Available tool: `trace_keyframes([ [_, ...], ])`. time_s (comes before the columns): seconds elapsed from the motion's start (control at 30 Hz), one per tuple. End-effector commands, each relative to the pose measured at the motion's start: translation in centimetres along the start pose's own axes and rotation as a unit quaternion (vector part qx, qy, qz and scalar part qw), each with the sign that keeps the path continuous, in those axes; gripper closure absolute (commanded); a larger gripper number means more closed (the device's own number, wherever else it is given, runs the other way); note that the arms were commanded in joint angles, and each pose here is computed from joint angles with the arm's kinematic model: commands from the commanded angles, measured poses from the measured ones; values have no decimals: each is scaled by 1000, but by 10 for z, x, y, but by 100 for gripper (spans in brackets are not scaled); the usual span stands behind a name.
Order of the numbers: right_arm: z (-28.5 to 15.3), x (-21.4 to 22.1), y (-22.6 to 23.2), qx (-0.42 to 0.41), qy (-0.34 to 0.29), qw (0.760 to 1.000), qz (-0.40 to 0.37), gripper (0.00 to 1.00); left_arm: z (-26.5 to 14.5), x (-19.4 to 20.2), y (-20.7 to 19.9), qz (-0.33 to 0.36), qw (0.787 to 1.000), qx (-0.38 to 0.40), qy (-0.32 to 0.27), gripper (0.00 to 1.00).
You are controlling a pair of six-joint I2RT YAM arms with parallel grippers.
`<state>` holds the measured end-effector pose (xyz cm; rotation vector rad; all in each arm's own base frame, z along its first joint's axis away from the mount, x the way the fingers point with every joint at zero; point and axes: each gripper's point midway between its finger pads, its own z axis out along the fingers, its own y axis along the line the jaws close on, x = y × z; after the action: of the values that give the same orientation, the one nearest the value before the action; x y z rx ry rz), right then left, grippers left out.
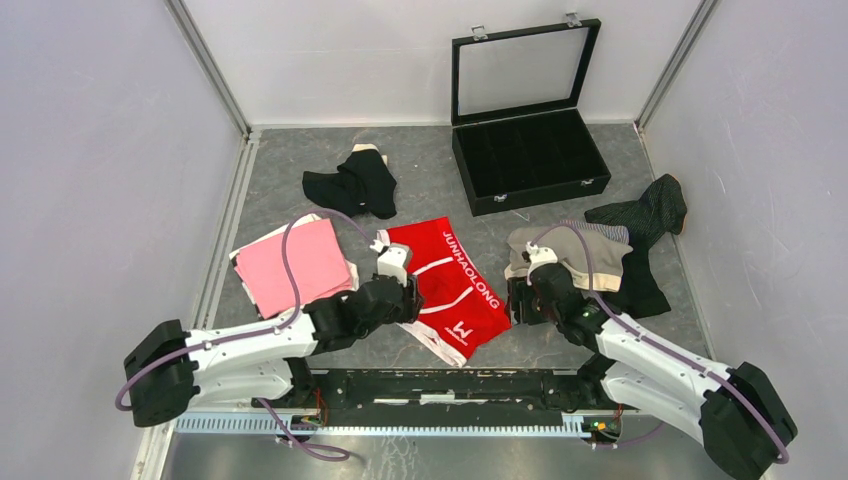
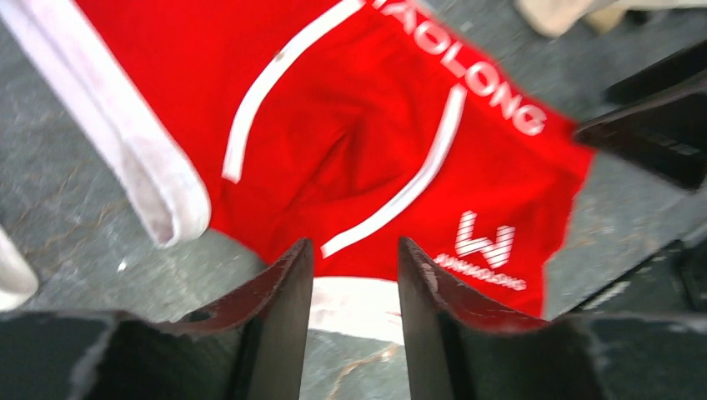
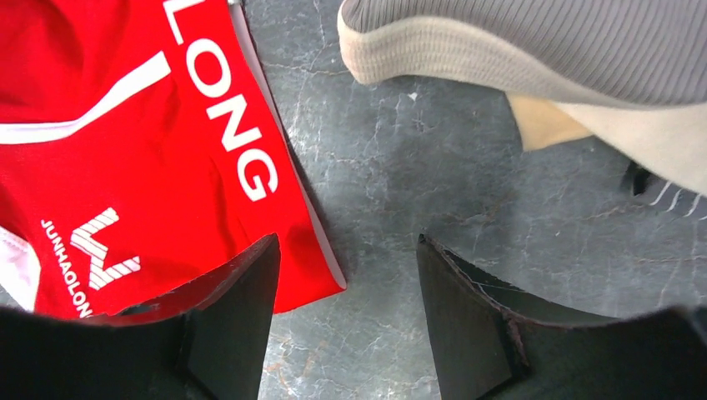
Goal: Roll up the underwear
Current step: Flatten out the underwear at the center of the board.
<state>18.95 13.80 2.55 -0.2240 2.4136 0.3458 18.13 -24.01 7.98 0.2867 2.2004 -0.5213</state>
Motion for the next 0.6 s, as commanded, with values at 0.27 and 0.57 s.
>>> trace_keyframes([
  [0.27, -8, 25, 9, -15, 67, 996, 52, 39, -15, -50, -46, 45, 995, 78, -46, 15],
  [0.57, -7, 35, 17, -41, 93, 994, 43, 52, -25, -15, -103, 131, 983, 131, -11, 16],
])
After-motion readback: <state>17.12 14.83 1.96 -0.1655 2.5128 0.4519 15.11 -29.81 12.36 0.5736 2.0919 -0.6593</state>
